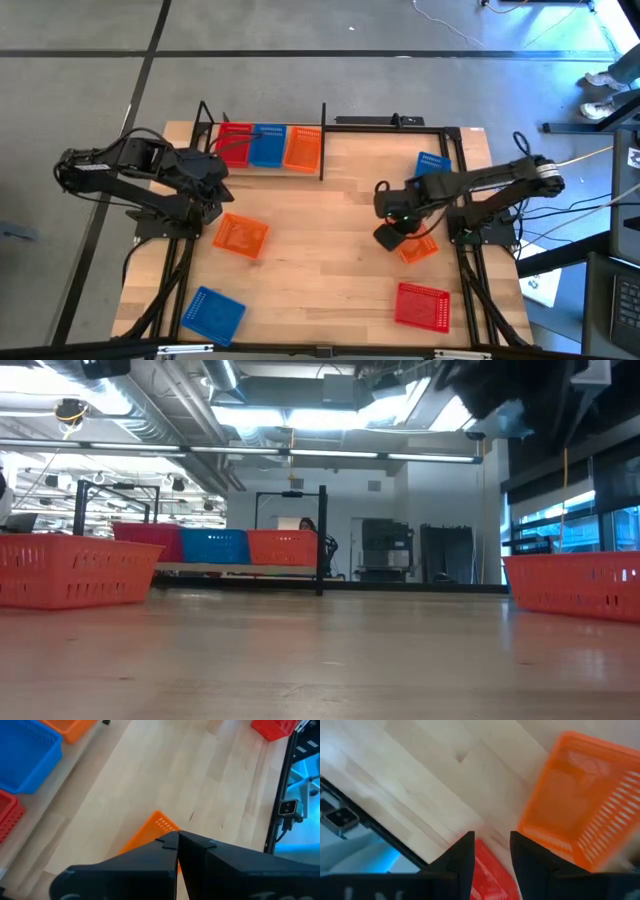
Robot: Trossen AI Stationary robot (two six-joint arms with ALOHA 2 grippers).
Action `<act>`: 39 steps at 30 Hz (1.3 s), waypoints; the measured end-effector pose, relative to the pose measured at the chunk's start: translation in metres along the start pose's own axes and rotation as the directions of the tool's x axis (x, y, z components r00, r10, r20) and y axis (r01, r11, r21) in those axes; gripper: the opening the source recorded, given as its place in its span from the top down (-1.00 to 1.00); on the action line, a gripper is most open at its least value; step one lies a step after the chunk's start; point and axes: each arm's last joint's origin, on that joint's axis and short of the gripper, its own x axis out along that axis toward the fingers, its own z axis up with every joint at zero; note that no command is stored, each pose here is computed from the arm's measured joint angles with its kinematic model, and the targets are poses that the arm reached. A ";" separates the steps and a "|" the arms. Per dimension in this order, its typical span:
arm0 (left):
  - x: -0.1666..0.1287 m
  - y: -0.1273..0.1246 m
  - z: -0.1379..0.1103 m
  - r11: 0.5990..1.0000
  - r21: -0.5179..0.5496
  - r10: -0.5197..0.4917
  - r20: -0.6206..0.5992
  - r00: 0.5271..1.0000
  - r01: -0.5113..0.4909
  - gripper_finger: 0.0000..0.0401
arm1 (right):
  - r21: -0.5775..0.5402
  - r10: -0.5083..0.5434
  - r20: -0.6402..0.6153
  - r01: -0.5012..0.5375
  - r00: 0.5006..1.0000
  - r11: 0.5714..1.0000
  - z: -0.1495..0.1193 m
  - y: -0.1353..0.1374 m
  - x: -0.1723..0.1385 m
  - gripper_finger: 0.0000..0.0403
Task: Stack baskets on shelf by color
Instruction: Stack the right orange bin on the orange bin on the shelf
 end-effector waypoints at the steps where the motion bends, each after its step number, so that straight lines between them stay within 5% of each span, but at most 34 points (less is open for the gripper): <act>1: 0.000 0.000 0.000 1.000 0.001 -0.001 0.000 1.000 0.001 1.00 | 0.010 0.005 0.003 -0.005 1.000 1.000 0.002 0.000 0.007 0.40; 11: 0.000 0.000 0.000 1.000 0.003 -0.002 -0.001 1.000 0.002 1.00 | 0.076 -0.122 -0.059 0.126 0.991 0.989 0.011 -0.024 0.059 0.40; 25: 0.000 0.000 0.000 1.000 0.004 -0.002 -0.001 1.000 0.002 1.00 | 0.076 -0.163 -0.021 0.164 0.986 0.984 0.012 -0.038 0.087 0.40; 31: 0.000 0.000 0.000 1.000 0.003 -0.002 -0.001 1.000 0.002 1.00 | 0.038 -0.094 0.025 0.092 0.995 0.995 0.015 -0.041 0.101 0.40; 39: 0.000 -0.001 0.000 1.000 -0.011 -0.005 -0.004 1.000 0.005 1.00 | -0.019 -0.086 0.057 0.087 0.995 0.996 0.017 -0.040 0.102 0.93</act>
